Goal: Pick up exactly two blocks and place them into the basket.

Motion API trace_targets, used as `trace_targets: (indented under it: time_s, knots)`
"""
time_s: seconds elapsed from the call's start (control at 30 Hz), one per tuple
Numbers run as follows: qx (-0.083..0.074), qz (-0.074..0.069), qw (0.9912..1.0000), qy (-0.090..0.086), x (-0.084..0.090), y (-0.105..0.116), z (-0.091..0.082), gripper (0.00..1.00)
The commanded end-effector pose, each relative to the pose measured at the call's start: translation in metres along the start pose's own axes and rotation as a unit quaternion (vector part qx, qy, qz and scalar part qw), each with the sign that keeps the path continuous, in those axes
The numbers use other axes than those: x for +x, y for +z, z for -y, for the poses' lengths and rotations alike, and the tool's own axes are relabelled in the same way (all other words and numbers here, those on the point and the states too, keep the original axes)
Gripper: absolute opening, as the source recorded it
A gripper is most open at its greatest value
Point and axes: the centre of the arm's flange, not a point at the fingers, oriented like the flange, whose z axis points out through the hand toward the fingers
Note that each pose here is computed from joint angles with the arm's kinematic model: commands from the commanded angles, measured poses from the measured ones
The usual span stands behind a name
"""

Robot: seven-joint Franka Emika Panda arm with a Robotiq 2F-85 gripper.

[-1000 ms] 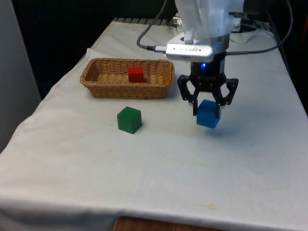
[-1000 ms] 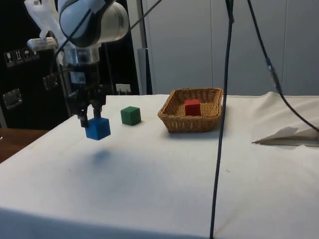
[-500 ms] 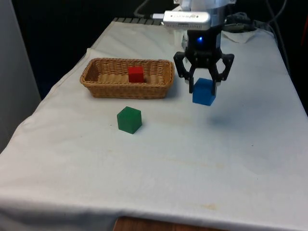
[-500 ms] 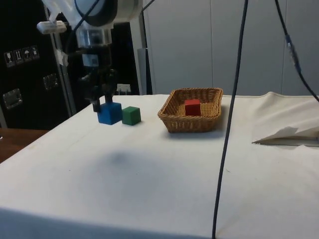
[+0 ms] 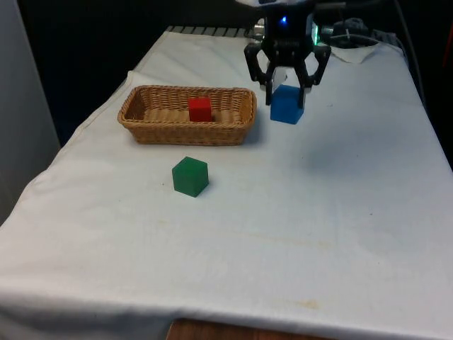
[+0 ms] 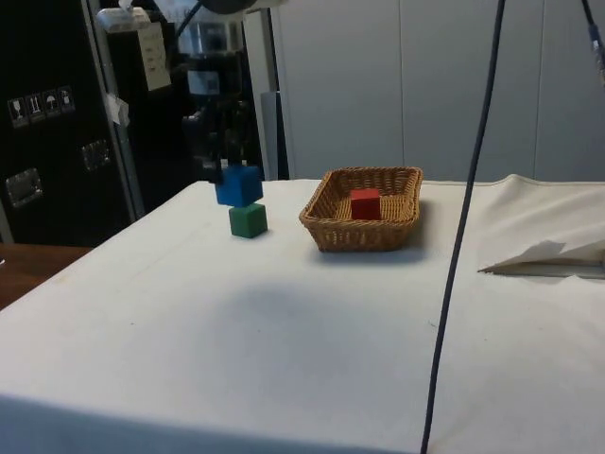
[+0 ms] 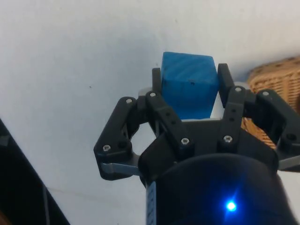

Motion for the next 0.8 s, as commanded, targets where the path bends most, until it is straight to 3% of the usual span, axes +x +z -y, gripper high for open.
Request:
trace_targets:
  time_s: [0.0, 0.03, 0.07, 0.3, 0.33, 0.4, 0.63, 0.67, 0.77]
  knots:
    - [-0.005, -0.006, 0.99997, -0.003, -0.003, -0.004, -0.004, 0.03]
    - [-0.001, -0.001, 1.00000, -0.002, -0.002, -0.002, -0.002, 0.03]
    - [-0.006, -0.008, 0.99994, -0.004, -0.005, -0.006, -0.006, 0.03]
    - [-0.016, -0.014, 0.99967, -0.015, -0.018, -0.021, -0.021, 0.03]
    - [-0.013, -0.008, 0.99980, -0.013, -0.017, -0.019, -0.018, 0.03]
    - [-0.018, -0.015, 0.99958, -0.017, -0.022, -0.024, -0.024, 0.03]
    - [-0.021, -0.017, 0.99926, -0.028, -0.034, -0.033, -0.044, 0.03]
    - [-0.018, -0.011, 0.99943, -0.027, -0.033, -0.032, -0.043, 0.03]
    - [-0.020, -0.016, 0.99910, -0.034, -0.040, -0.034, -0.053, 0.03]
